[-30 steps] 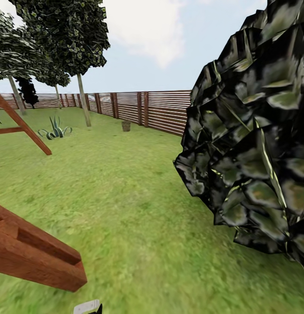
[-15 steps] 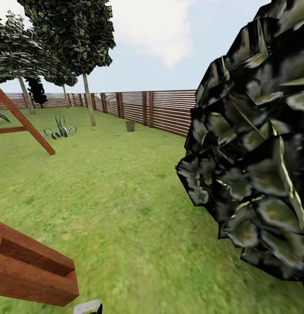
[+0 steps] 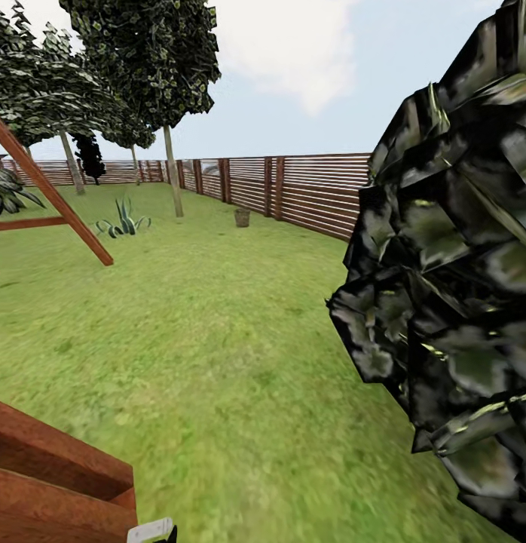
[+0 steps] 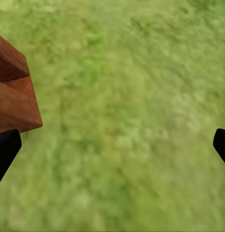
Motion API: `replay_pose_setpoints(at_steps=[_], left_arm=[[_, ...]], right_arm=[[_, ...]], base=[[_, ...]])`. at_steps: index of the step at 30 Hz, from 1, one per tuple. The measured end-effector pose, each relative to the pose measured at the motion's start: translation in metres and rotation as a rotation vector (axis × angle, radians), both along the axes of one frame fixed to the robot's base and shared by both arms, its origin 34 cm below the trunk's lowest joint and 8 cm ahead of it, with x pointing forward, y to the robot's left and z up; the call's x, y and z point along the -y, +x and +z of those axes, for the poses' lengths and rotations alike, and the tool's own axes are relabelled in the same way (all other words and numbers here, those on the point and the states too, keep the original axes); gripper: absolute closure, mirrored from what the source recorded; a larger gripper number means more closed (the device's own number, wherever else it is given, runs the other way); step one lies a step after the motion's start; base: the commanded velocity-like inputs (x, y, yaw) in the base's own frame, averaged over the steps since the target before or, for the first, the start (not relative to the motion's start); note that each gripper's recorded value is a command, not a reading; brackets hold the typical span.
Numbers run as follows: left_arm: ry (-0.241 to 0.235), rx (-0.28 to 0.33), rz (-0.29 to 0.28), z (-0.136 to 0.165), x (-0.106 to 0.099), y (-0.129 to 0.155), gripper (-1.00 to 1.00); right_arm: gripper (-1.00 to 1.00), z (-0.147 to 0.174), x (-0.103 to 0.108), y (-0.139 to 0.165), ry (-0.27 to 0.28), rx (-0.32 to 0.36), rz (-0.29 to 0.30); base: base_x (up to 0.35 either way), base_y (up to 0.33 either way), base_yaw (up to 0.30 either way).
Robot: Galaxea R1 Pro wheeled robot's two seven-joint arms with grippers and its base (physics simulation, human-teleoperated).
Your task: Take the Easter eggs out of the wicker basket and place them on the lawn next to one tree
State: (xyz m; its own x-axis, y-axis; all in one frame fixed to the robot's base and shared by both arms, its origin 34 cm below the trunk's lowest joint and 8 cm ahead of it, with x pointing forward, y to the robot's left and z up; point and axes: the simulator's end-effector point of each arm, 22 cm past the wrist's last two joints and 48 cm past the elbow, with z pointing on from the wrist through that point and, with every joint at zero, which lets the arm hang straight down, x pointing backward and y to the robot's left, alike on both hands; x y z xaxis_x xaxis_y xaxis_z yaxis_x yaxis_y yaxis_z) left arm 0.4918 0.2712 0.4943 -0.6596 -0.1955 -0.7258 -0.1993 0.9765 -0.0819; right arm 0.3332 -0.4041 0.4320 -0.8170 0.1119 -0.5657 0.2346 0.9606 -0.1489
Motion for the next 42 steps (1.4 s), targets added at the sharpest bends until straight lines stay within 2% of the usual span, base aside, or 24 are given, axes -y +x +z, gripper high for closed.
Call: replay_pose_setpoints(at_steps=[10, 27, 42], left_arm=[[0.000, -0.001, 0.002, -0.0002, -0.0009, -0.0003, -1.00], [0.000, -0.002, 0.003, -0.0003, -0.0012, -0.0003, -1.00], [0.000, 0.000, 0.002, 0.0000, -0.0013, -0.0001, -1.00]], right_arm=[[-1.00, 0.0000, 0.0000, 0.0000, 0.000, 0.000, 0.000], [-1.00, -0.0001, -0.0002, 0.0000, 0.000, -0.001, 0.002], [-1.00, -0.0001, -0.0002, 0.0001, -0.001, -0.001, 0.003]], base=[[0.329, 0.026, 0.030], [0.276, 0.189, 0.002], [0.302, 0.011, 0.000]])
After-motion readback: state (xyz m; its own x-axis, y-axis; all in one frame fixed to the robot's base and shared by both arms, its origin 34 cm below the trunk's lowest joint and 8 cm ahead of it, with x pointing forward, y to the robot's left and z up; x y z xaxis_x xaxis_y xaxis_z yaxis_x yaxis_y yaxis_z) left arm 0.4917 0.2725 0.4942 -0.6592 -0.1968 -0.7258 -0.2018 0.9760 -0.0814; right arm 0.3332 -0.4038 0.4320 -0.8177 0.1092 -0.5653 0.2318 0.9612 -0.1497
